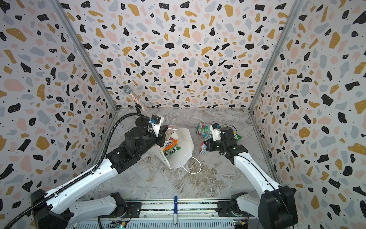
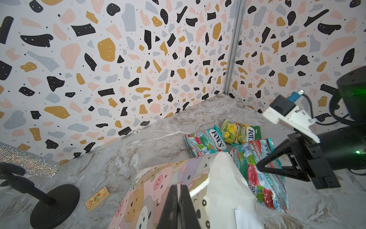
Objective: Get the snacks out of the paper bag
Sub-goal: 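Lift the teal Mint Blossom packet out of the bag with the right gripper, then lower the teal packet onto the table near the bag and open the right gripper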
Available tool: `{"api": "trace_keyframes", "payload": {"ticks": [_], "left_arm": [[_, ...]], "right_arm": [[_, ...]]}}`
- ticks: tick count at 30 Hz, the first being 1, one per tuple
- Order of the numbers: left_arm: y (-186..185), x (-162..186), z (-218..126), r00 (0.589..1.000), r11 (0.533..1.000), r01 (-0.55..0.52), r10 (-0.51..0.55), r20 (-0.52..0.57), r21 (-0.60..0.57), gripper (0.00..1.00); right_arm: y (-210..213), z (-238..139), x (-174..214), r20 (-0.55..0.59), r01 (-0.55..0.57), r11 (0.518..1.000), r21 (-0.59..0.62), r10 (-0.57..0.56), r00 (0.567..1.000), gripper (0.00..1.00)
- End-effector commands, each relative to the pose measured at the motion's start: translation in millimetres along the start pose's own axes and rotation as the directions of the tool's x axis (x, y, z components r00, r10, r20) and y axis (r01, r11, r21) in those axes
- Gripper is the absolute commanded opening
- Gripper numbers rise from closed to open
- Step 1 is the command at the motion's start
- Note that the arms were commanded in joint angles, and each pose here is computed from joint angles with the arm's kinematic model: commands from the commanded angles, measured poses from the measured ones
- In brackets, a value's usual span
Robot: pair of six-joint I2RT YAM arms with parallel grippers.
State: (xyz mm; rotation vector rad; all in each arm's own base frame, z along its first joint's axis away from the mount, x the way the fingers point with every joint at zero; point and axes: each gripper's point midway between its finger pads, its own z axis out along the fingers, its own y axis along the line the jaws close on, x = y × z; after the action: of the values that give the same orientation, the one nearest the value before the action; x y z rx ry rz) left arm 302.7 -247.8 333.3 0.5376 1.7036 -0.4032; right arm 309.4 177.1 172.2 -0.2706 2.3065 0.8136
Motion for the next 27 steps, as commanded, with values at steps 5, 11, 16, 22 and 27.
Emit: {"api": "trace_keyframes", "payload": {"ticks": [5, 11, 16, 22, 27], "left_arm": [[3.2, -15.7, -6.3, 0.998, 1.0, 0.006, -0.005, 0.058, -0.011, 0.0], [3.5, -15.5, -6.1, 0.998, 1.0, 0.006, -0.005, 0.056, -0.013, 0.0], [3.7, -16.2, -6.9, 0.998, 1.0, 0.006, -0.005, 0.058, -0.013, 0.0], [3.6, -15.8, -6.7, 0.998, 1.0, 0.004, -0.003, 0.056, -0.012, 0.0], [3.7, -15.5, -6.4, 0.998, 1.0, 0.003, -0.003, 0.055, -0.014, 0.0]], "right_arm": [[38.8, 20.2, -19.5, 0.038, 0.017, 0.959, -0.285, -0.006, 0.999, 0.0], [22.1, 42.1, 0.4, -0.037, -0.032, 0.953, -0.301, 0.022, 0.999, 0.0], [-16.3, 57.0, 24.0, -0.114, -0.059, 0.982, -0.179, 0.039, 0.993, 0.0], [-57.9, 59.3, 39.1, -0.144, -0.045, 0.999, -0.018, 0.042, 0.989, 0.0], [-77.7, 59.7, 40.5, -0.147, -0.026, 0.997, 0.067, 0.036, 0.988, 0.04]]}}
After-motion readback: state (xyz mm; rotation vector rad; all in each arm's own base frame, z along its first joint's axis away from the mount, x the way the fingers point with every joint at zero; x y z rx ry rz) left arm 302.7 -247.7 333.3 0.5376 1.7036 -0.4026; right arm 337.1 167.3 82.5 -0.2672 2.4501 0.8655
